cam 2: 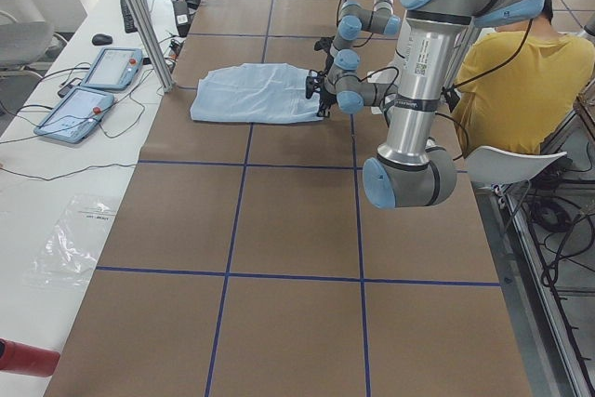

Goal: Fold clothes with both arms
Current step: 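Move the right gripper to the shirt corner nearest the robot, then grasp the near edge with both grippers and fold it toward the far edge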

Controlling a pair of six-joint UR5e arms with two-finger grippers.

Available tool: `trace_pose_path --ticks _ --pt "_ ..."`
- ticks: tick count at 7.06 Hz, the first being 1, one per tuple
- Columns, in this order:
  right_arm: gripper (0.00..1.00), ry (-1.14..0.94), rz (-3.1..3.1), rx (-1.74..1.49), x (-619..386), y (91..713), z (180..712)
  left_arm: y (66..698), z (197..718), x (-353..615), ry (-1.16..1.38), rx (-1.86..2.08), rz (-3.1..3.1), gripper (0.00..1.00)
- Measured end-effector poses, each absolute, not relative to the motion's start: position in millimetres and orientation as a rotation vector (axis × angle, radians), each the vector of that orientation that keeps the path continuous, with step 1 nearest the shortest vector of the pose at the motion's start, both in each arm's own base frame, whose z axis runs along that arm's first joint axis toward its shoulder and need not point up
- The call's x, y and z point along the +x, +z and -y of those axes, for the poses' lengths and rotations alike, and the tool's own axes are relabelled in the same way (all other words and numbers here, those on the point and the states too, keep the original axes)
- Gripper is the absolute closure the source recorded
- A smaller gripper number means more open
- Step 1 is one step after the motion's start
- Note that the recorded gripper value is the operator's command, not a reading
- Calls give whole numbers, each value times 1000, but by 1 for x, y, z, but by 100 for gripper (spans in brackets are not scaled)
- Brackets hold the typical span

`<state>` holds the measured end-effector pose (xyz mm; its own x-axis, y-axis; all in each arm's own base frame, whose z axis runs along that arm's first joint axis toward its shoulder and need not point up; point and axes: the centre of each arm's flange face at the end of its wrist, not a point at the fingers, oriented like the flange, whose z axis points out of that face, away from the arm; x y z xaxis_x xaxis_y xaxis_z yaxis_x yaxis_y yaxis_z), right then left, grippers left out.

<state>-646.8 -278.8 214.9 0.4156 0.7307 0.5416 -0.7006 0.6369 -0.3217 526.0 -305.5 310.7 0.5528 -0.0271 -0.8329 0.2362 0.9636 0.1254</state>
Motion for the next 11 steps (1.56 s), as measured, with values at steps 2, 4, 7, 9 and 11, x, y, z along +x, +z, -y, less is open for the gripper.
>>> trace_pose_path --ticks 2,4,7,9,11 --pt "67 911 710 -31 -649 217 281 311 306 526 -157 234 -975 100" --pt "100 937 732 -15 -651 217 285 311 306 525 -158 235 -975 100" --pt "100 968 750 -5 -646 214 296 311 306 526 -156 235 -975 100" --pt "100 980 780 -1 -631 203 309 297 304 523 -151 238 -1001 100" --pt "100 993 839 -7 -592 186 314 268 301 513 -146 247 -1060 100"
